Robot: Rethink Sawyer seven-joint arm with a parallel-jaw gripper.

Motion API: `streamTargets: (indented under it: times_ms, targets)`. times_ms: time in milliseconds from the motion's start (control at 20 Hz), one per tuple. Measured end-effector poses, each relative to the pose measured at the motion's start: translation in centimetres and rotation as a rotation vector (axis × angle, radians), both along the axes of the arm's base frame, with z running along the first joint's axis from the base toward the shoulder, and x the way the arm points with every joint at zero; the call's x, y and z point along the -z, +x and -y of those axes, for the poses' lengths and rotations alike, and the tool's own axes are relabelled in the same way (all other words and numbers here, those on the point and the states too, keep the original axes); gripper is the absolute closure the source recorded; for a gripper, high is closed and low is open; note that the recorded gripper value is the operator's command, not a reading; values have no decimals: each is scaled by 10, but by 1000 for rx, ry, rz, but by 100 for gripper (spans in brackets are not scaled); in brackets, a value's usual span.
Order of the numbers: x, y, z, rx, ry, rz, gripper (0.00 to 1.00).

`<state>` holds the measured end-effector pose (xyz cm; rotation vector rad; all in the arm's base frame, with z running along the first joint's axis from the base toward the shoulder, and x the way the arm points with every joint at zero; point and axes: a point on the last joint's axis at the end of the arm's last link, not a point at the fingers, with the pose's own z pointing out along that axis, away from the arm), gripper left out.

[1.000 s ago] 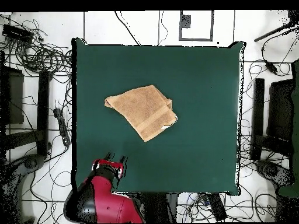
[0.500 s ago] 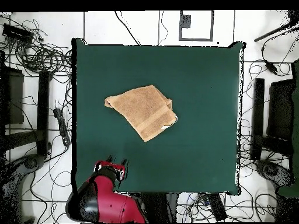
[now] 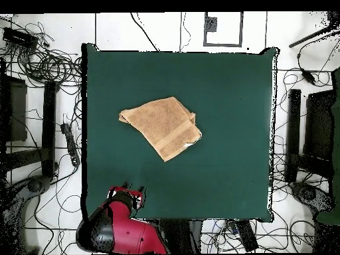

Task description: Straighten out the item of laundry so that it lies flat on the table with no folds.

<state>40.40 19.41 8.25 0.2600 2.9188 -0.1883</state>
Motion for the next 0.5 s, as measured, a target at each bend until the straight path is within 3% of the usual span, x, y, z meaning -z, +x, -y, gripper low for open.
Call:
streamTargets:
  times_ms: [500]
  targets:
    - [5, 6, 15, -20, 50, -54, 0]
